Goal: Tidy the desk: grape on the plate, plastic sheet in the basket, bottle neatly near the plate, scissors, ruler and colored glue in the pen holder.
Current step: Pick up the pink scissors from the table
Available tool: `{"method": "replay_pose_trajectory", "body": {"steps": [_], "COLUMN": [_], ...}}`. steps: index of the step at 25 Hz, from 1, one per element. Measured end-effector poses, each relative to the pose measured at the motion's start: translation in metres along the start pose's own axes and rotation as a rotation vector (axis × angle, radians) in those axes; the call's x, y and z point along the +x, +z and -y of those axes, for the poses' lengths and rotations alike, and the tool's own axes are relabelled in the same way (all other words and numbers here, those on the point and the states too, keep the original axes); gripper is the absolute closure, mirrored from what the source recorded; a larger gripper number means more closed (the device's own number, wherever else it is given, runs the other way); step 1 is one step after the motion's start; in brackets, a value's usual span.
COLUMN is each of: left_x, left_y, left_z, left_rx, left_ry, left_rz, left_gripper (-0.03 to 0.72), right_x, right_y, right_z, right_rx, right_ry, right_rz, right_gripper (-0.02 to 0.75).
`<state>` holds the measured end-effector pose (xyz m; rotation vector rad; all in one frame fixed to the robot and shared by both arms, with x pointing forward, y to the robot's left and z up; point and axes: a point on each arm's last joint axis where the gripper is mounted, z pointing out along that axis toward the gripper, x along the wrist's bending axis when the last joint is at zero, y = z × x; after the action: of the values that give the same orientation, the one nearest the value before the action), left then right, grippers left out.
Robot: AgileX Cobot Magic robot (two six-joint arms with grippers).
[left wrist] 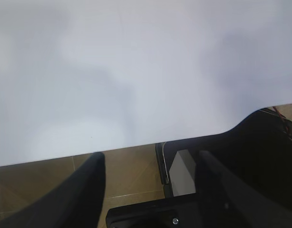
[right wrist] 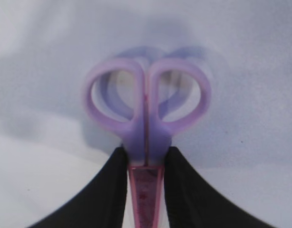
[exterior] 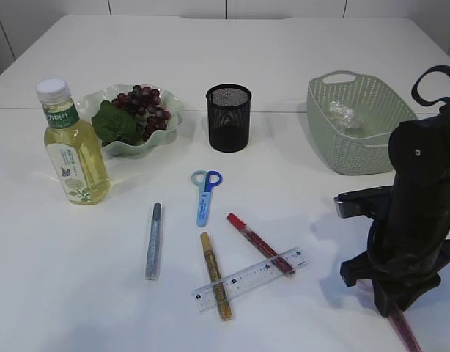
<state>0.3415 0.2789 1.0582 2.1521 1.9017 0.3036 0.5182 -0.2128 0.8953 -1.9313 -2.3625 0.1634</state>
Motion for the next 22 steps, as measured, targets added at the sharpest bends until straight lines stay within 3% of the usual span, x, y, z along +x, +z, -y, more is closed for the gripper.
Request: {"method": "replay_pose_trajectory", "body": {"steps": [22], "left_x": [0.0], "left_y": [0.0], "left_z": [0.0], "left_rx": [0.0], "left_ry": [0.0], "left_rz": [0.0], "left_gripper": [0.253], "right_x": [0.0009], "right_y": [-0.0104], "right_z": [-0.0076], "right_rx": [-0.133], "right_ry": [-0.012], "right_rz": [-0.012], "right_gripper": [0.52]}}
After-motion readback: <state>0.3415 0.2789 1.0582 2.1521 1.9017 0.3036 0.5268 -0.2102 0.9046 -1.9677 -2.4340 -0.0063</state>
